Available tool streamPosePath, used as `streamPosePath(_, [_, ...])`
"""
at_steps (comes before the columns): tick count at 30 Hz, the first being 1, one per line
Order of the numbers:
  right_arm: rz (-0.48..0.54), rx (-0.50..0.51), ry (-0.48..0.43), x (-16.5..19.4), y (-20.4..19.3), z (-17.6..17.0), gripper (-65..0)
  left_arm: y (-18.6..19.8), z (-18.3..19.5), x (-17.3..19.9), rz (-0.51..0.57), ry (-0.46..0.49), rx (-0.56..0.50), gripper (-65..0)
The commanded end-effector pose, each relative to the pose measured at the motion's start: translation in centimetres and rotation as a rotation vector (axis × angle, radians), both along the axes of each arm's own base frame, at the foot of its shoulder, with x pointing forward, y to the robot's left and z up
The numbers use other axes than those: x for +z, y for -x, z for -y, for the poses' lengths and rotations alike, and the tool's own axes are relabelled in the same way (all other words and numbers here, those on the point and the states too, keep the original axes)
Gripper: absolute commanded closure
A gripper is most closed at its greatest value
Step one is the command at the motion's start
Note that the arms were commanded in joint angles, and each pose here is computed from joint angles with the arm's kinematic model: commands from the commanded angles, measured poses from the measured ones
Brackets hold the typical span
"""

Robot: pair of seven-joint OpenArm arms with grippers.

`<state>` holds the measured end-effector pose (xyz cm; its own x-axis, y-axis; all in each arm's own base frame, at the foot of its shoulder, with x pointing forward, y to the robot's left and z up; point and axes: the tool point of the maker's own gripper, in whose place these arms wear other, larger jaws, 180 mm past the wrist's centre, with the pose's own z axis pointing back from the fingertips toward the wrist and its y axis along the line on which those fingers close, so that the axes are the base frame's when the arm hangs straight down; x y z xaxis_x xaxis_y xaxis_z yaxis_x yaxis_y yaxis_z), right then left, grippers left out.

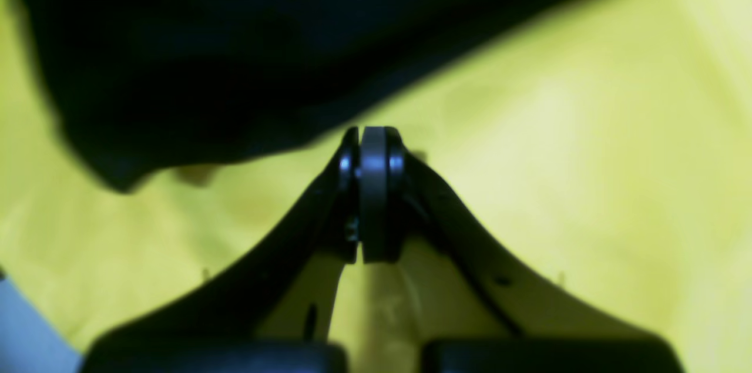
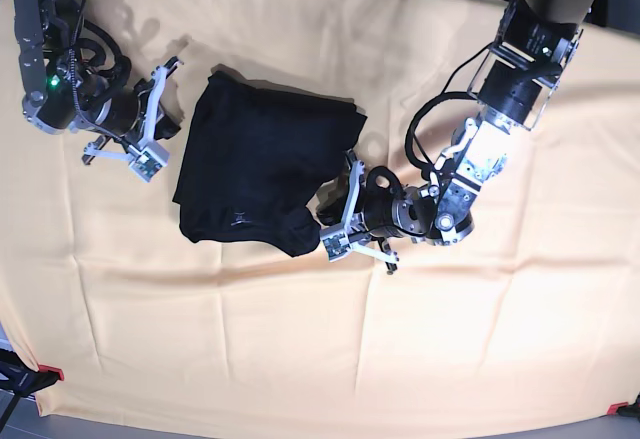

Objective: Fold the T-shirt properly
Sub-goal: 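Press and square the folded bundle with both grippers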

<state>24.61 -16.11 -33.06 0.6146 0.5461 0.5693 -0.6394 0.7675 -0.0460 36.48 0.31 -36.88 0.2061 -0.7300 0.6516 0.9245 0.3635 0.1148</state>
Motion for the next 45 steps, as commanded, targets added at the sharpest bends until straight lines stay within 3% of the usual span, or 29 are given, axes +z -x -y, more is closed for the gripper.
streamPosePath(1, [0.077, -0.020, -0.018, 2.0, -1.2, 0.5, 0.0, -1.1, -0.5, 1.7, 0.028, -0.039, 0.023, 0.0])
streamPosePath(5, [0.154, -0.078, -0.095, 4.7, -2.5, 1.7, 0.0, -0.6, 0.3, 5.4, 0.024, -0.066, 0.029, 0.0])
streamPosePath(11, [0.205, 0.138, -0.318, 8.2, -1.1, -1.8, 0.0, 2.4, 3.3, 8.9, -0.037, 0.122, -0.094, 0.0])
streamPosePath(17, [0.129, 0.220, -0.491, 9.2, 1.0, -4.5, 0.0, 6.5, 4.6, 8.4, -0.184, 0.218, -0.216, 0.0])
streamPosePath(24, [0.106, 0.189, -0.572, 8.4, 1.7, -6.3, 0.0, 10.3, 5.7, 6.8, -0.301, 0.298, -0.255, 0.0])
streamPosePath(35, [0.015, 0.152, -0.610, 6.3, 4.1, -7.2, 0.0, 12.0, 6.6, 6.0, -0.346, 0.332, -0.262, 0.0])
streamPosePath(45, [-0.099, 0.039, -0.451, 0.7, 6.9, -6.1, 0.0, 14.2, 7.4, 4.3, -0.400, 0.342, -0.253, 0.0])
